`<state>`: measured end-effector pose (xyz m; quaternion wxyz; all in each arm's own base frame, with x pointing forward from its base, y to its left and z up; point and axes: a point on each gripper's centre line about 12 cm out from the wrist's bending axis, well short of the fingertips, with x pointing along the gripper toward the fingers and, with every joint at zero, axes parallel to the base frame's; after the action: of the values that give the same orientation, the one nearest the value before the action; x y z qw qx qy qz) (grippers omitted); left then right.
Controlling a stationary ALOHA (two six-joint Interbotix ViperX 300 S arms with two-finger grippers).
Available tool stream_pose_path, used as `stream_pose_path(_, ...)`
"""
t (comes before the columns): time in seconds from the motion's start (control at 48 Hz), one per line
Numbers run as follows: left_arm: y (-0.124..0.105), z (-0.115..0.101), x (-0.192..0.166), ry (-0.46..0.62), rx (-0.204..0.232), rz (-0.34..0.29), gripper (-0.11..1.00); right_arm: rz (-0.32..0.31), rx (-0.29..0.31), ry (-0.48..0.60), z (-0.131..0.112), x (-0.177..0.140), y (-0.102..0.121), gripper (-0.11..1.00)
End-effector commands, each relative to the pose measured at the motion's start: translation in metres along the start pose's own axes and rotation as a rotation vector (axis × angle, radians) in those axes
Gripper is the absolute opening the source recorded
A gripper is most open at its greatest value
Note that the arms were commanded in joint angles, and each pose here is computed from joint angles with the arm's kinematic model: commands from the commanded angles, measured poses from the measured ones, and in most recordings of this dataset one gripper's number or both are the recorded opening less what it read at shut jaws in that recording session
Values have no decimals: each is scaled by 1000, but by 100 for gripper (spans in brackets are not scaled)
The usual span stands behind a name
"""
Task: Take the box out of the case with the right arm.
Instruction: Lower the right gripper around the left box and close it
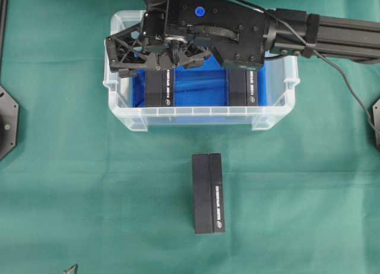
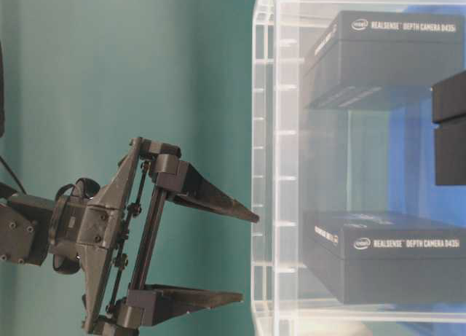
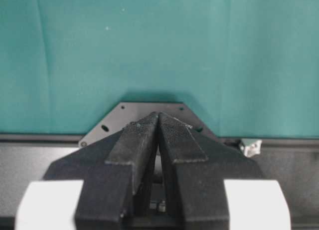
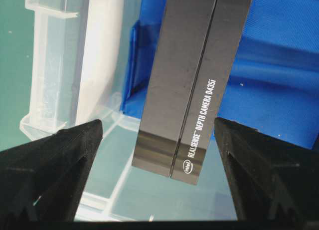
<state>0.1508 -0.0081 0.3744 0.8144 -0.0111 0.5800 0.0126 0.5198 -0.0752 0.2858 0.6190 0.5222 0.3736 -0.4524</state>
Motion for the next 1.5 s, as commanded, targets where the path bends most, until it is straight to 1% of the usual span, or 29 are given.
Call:
stream_pose_path(0.0, -1, 3, -4, -14, 0, -4, 0, 42, -1, -7, 1, -17, 3, 94)
stream_pose_path(0.25, -1, 3, -4, -14, 0, -4, 0, 26, -4, -4, 0, -10, 0, 94)
stream_pose_path(0.375, -1, 3, -4, -15, 0, -4, 0, 28, -7, -2, -2, -3, -1, 94)
stream_pose_path(0.521, -1, 3, -4, -15, 0, -4, 0, 36, -8, -1, -1, 12, -5, 94)
stream_pose_path(0.75, -1, 4, -4, -15, 0, -4, 0, 11, -4, 15, -3, 34, -16, 94)
stream_pose_path(0.98, -1, 5, -3, -14, 0, -4, 0, 39, -4, 14, -2, 50, -13, 94)
stream_pose_path(1.48, -1, 6, -3, -12, 0, -3, 0, 10, 6, 23, 0, 69, -16, 94)
